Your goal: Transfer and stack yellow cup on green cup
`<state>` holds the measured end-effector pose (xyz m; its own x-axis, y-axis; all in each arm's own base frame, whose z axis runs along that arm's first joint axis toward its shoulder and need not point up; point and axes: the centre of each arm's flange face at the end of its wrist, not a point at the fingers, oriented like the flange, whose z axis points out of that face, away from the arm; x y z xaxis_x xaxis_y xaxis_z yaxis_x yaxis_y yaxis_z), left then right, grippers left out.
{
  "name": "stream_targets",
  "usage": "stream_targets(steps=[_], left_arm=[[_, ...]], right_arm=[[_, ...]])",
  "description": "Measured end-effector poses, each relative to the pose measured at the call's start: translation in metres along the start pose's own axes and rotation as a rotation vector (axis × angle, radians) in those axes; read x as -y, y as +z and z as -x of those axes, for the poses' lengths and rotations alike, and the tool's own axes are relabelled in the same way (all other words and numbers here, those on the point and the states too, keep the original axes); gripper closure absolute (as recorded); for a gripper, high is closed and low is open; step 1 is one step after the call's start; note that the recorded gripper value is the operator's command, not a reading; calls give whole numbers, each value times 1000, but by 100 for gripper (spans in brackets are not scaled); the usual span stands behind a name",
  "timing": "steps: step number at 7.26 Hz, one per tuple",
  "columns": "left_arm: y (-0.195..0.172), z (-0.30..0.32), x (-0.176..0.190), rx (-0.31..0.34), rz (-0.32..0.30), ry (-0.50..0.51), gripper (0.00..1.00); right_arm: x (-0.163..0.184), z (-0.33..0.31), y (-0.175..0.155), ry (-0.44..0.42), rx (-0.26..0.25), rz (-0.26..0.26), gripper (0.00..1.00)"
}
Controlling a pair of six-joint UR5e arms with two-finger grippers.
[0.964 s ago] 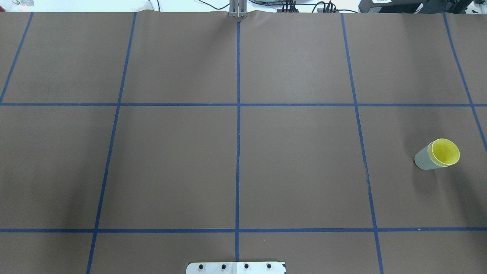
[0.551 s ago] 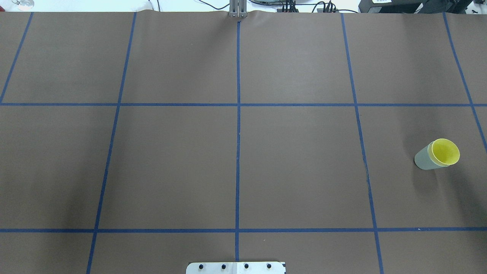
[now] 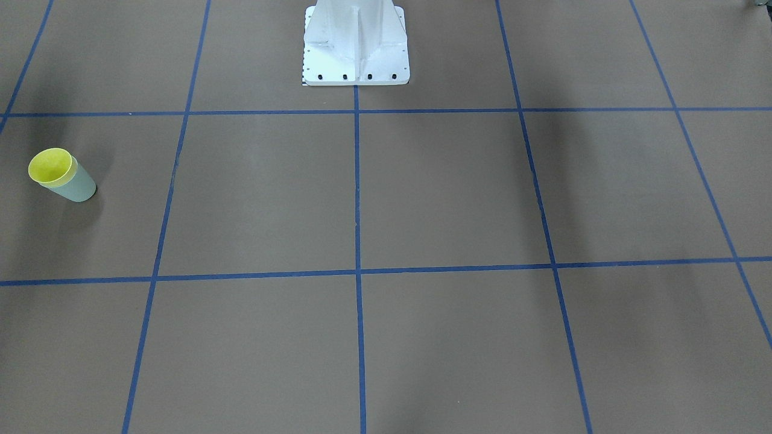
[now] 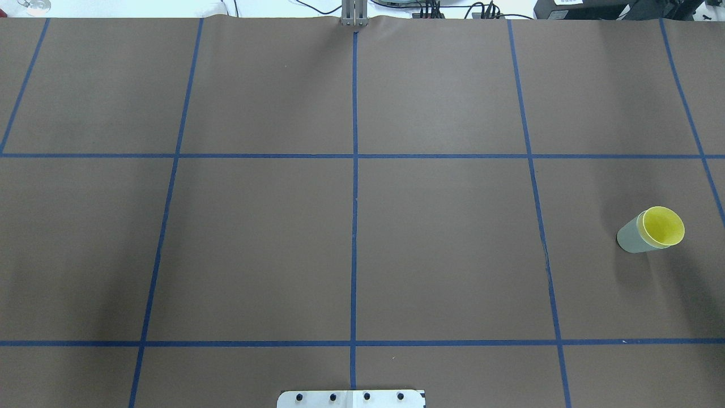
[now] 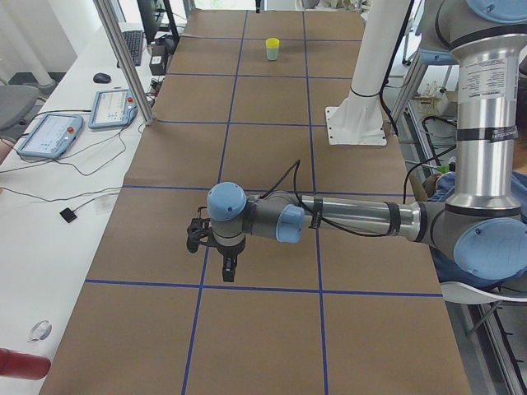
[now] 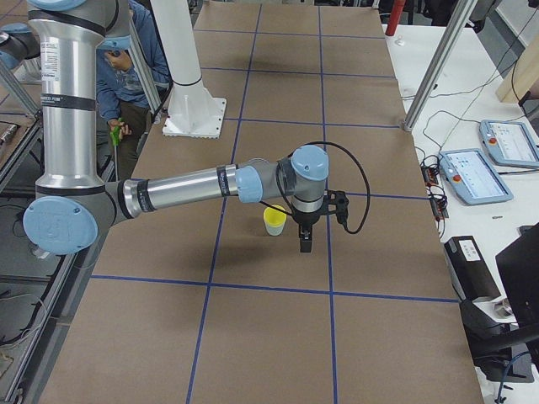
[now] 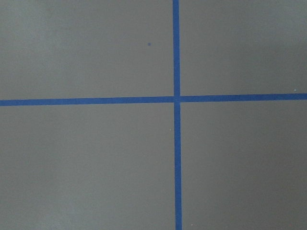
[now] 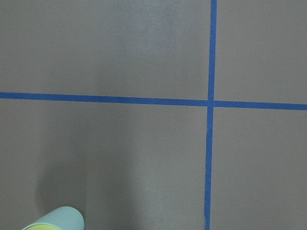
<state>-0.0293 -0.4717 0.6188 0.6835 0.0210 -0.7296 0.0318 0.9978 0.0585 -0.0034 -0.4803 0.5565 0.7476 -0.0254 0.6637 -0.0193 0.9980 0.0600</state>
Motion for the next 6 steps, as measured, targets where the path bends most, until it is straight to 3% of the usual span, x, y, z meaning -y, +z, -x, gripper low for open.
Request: stream_targets(steps=[6], left_arm=[[10,-10,-16,-63,31,11,0]], right_arm=[[3,7,-2,-7,5,-4,0]])
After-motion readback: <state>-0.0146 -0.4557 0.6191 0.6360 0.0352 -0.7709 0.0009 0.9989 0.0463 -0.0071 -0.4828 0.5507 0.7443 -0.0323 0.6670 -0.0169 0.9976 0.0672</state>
